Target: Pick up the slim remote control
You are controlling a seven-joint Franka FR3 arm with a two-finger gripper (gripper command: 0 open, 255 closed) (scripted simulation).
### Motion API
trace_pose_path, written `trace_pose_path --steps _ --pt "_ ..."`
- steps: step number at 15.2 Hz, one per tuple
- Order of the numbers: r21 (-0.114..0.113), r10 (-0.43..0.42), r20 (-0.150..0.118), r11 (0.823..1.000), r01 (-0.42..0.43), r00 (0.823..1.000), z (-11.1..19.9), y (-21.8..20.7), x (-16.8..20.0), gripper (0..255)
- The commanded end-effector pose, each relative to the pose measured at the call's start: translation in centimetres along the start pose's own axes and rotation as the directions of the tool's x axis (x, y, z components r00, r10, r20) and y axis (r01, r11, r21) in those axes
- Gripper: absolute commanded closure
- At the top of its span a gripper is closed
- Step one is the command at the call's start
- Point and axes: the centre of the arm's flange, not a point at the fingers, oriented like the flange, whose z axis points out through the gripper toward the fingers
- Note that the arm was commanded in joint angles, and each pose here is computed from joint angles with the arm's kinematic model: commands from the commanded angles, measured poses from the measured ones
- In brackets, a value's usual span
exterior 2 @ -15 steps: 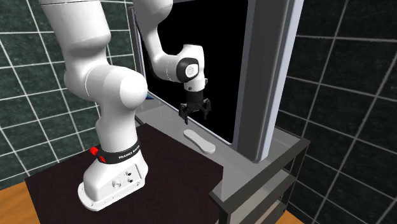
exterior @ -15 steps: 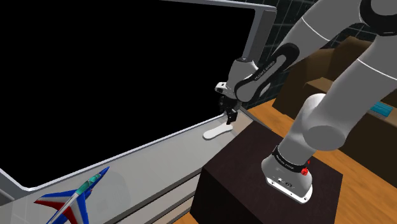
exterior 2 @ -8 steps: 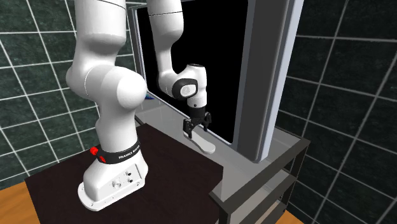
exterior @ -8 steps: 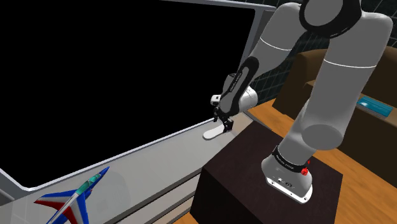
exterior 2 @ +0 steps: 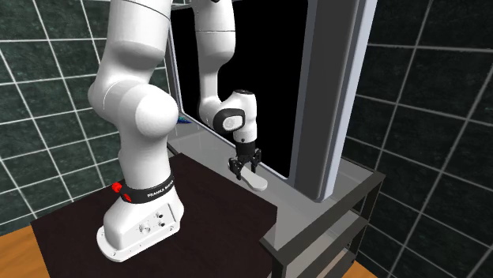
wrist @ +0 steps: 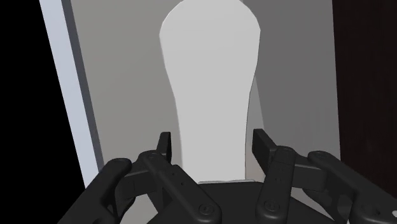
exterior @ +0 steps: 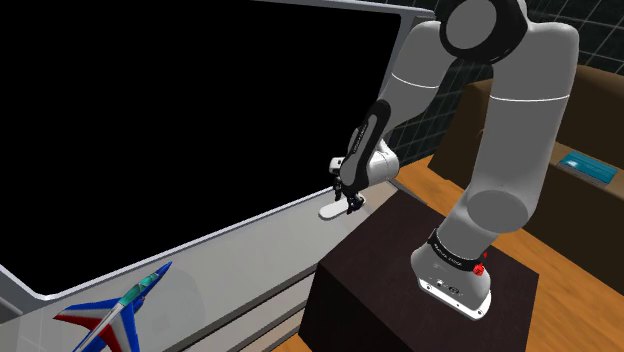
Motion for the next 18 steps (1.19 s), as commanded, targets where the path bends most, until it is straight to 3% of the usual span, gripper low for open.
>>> trace_pose_path --steps 1,9,18 --pt "0.001 0.0 0.0 1.0 0.0 1.0 0.1 0.0 0.0 255" --pt "0.001 0.0 0.0 1.0 0.0 1.0 0.1 0.0 0.0 255" --pt "0.001 0.0 0.0 1.0 0.0 1.0 -4.6 0.1 0.0 255"
